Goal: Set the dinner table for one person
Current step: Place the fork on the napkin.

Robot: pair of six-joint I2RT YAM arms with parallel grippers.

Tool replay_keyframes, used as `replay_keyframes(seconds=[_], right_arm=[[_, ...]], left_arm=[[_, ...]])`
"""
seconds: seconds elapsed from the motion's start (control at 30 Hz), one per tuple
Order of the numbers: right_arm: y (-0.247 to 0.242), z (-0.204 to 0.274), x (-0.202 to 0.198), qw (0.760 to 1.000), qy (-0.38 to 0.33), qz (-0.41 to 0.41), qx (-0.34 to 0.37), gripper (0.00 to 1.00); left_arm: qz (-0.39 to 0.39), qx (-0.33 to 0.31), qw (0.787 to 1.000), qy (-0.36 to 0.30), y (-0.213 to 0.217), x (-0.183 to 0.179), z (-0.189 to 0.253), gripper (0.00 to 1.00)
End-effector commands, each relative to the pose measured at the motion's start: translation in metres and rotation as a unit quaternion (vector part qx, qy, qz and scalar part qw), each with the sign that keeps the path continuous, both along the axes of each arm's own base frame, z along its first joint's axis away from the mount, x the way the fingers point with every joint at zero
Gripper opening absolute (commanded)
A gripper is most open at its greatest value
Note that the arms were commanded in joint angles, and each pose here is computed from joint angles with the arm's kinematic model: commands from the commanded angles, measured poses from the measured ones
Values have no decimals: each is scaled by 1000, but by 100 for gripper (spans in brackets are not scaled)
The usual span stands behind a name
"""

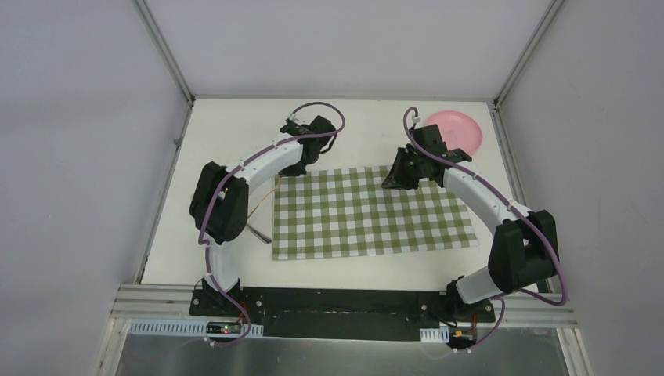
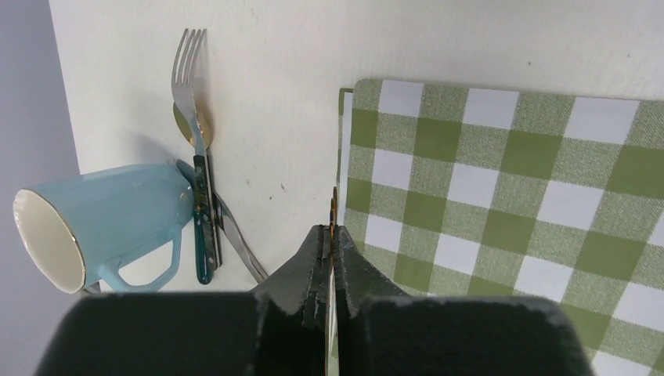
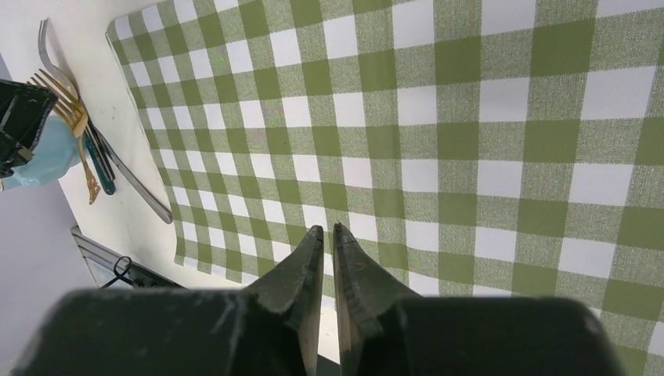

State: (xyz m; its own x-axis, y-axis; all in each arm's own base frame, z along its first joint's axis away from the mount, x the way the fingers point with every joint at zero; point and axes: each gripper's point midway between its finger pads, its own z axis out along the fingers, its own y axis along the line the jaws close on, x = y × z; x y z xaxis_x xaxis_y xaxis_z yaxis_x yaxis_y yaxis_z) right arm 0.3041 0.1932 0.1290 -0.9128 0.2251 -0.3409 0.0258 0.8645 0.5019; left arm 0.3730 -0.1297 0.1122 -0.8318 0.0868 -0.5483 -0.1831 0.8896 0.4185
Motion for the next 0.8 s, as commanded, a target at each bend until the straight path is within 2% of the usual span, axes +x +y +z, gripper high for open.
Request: replay_keyframes(seconds=[0.0,0.13,0.3,0.77], right_arm=[[6,10,4,1000,-21,5,15,13],[8,13,3,1000,-22,7,21,13],[11,17,2,999,-25,8,27,13],[3,22,-3,999,-34,14,10,12]], left_arm=[[-5,3,1000,1,-6,-6,18,0],[6,14,1000,10,-3,-12,17,0],[23,-6,1000,11,-14,-13,13,0],[6,-95,995,15,-100,-3,4,0]])
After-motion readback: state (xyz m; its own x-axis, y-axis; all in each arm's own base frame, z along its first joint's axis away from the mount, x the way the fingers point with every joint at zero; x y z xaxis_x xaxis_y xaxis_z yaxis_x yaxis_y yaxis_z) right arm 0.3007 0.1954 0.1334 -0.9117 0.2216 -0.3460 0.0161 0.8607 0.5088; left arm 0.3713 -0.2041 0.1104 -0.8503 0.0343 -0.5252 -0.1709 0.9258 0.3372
